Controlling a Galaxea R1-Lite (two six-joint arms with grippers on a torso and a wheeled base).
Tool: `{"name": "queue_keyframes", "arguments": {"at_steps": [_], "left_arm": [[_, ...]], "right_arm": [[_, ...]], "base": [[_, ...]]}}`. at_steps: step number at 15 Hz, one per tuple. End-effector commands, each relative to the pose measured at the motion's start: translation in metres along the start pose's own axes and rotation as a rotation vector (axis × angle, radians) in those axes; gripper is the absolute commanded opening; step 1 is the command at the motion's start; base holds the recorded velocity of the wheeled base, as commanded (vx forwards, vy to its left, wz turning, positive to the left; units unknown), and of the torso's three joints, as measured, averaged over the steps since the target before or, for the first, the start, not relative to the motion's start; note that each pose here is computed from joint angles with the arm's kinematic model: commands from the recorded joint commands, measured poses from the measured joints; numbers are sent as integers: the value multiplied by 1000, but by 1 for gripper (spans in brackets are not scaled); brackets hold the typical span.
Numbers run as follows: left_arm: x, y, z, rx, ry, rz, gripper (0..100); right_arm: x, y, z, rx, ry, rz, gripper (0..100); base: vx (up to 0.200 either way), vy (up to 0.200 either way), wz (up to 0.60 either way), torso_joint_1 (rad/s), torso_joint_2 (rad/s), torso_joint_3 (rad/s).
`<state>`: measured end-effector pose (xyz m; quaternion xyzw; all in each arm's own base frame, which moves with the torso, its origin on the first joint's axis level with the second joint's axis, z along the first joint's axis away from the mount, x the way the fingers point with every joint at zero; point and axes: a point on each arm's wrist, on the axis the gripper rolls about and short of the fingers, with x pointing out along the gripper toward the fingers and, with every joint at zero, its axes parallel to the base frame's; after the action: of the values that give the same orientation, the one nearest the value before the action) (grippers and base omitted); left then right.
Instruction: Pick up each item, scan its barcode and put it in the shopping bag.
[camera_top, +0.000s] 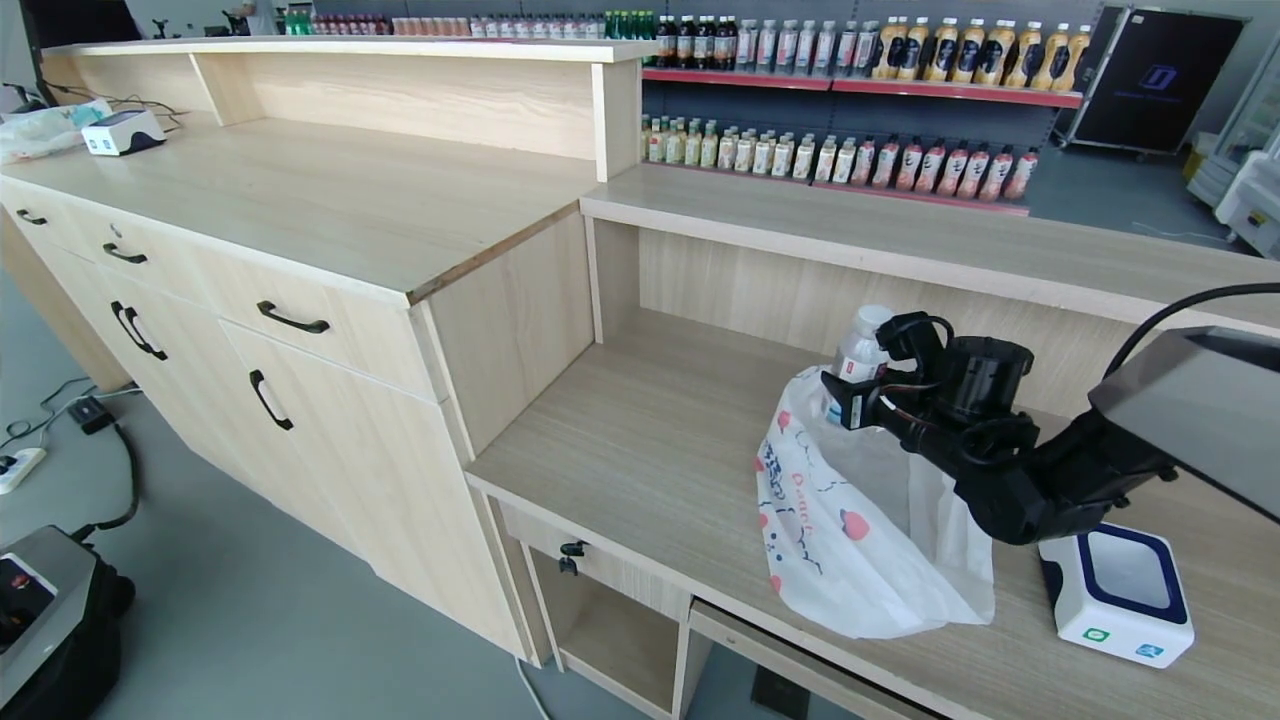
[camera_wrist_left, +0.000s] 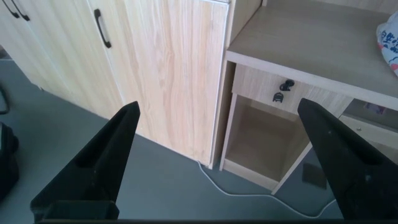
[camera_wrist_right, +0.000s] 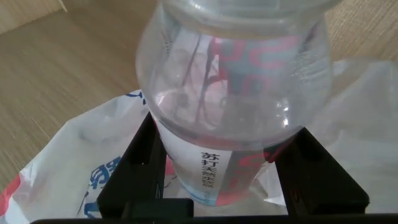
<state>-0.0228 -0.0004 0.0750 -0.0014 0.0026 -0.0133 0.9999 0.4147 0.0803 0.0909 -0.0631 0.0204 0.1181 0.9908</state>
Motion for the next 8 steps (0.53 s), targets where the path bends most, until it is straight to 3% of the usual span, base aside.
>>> {"name": "queue_keyframes", "arguments": {"at_steps": [1,8], "left_arm": [[0,0,0,0,1,1,100],[0,0,0,0,1,1,100]], "right_arm": [[8,1,-14,-4,9,10,0],[14,-1,-24,-19,2,10,0]], "base": [[0,0,0,0,0,0],[0,0,0,0,0,0]]}}
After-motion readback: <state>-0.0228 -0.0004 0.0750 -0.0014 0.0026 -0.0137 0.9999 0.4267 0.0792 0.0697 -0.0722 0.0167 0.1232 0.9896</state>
